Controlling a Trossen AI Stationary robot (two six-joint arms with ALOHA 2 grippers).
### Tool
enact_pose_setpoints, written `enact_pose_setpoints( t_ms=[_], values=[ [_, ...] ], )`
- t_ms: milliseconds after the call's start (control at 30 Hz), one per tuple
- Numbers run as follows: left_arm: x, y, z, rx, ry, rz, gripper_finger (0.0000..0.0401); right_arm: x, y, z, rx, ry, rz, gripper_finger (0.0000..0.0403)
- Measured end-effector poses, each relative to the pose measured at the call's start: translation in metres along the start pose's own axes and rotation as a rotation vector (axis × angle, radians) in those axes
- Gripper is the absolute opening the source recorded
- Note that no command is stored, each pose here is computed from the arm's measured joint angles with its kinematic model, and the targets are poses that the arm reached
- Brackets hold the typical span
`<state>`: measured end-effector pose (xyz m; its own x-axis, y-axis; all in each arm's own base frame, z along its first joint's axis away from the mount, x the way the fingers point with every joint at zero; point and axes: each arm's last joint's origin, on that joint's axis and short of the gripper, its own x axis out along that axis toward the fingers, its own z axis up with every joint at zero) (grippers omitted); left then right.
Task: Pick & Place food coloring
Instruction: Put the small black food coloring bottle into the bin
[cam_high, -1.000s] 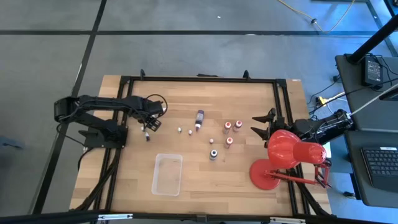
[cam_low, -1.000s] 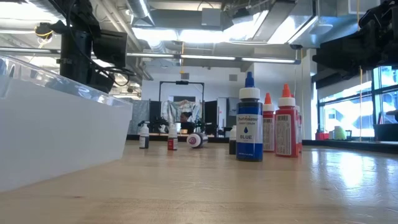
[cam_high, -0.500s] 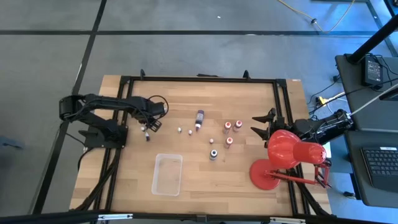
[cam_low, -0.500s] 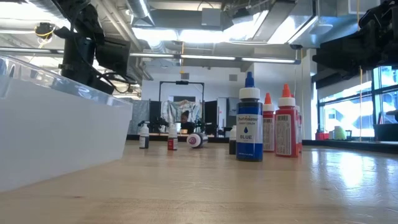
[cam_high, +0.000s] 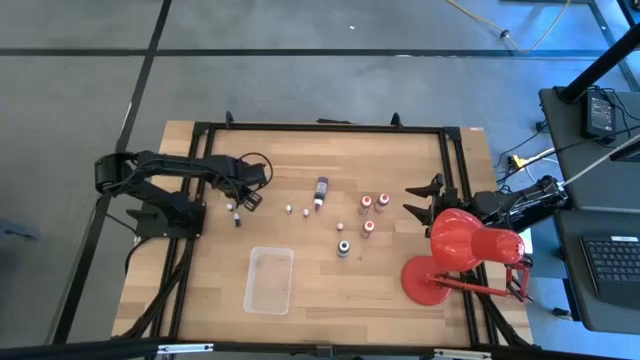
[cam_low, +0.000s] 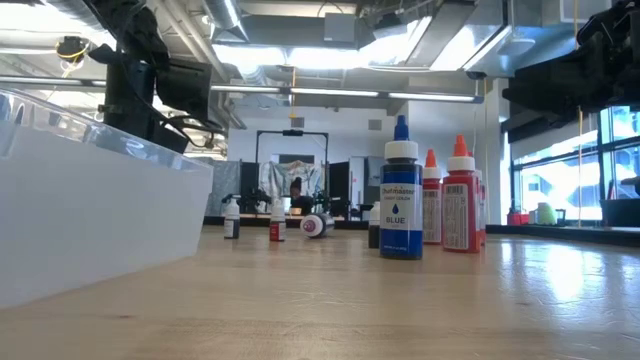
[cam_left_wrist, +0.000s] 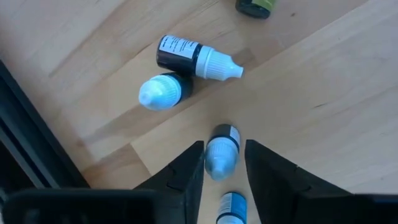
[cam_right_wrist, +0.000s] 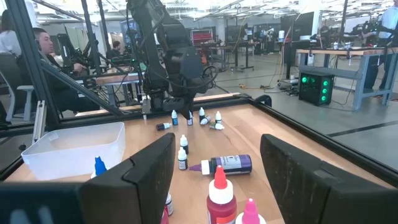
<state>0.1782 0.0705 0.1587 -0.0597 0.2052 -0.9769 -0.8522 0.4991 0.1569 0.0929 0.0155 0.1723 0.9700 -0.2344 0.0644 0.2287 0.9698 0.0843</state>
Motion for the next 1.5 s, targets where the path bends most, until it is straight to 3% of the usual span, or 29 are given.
enact_pose_setpoints(
  t_ms=[333,600,700,833,933,1100,1500],
  values=[
    [-0.003,-0.002,-0.003,0.13,-0.005,-0.003,0.0058,0.0,0.0,0.0,-0.001,0.0,0.0,0.0239],
    [-0.054,-0.018,0.007,0.248,-0.143,-0.053,0.0057,0.0,0.0,0.0,-0.002,-0.001,-0.014,0.0239],
    [-0.077,-0.031,0.007,0.383,-0.192,-0.137,0.0057,0.0,0.0,0.0,-0.002,-0.001,-0.016,0.0239],
    [-0.096,-0.054,-0.009,0.662,-0.26,-0.217,0.0057,0.0,0.0,0.0,-0.003,-0.001,-0.016,0.0239],
    [-0.105,-0.067,-0.023,0.744,-0.273,-0.303,0.0057,0.0,0.0,0.0,-0.003,-0.001,-0.016,0.0239],
    [-0.116,-0.081,-0.047,0.824,-0.316,-0.33,0.0057,0.0,0.0,0.0,-0.037,0.0,-0.016,0.0239],
    [-0.132,-0.103,-0.084,0.837,-0.371,-0.498,0.0057,0.0,0.0,0.0,-0.049,0.0,-0.017,0.0239]
  ],
)
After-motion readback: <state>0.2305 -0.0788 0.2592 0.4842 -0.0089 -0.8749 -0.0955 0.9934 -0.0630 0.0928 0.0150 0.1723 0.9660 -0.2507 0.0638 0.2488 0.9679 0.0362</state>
